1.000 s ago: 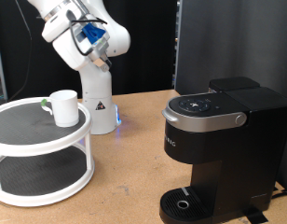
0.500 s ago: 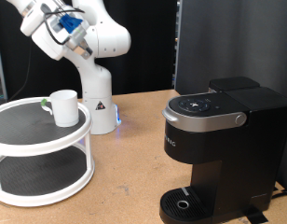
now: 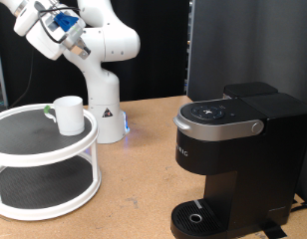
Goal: Make a cup of coffee with the keurig machine
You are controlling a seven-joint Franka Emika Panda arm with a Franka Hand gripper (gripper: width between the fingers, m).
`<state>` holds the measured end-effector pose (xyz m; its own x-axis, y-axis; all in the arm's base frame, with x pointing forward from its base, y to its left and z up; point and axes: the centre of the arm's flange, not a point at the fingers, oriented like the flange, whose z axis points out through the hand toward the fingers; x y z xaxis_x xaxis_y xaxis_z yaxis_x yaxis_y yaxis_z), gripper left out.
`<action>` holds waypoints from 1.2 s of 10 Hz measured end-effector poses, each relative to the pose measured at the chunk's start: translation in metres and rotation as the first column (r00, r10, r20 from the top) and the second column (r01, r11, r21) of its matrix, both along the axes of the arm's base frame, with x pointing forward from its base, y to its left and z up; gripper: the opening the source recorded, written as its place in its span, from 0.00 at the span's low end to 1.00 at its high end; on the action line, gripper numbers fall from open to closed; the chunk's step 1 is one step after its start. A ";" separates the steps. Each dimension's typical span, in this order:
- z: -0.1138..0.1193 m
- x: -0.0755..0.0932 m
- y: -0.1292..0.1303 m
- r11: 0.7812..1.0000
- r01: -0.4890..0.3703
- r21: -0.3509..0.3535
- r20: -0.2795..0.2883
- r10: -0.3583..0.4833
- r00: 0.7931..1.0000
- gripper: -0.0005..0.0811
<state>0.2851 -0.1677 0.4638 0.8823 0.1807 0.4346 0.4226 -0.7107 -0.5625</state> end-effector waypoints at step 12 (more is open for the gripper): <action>-0.004 -0.062 -0.091 0.994 -0.110 -0.023 0.092 0.111 0.989 0.01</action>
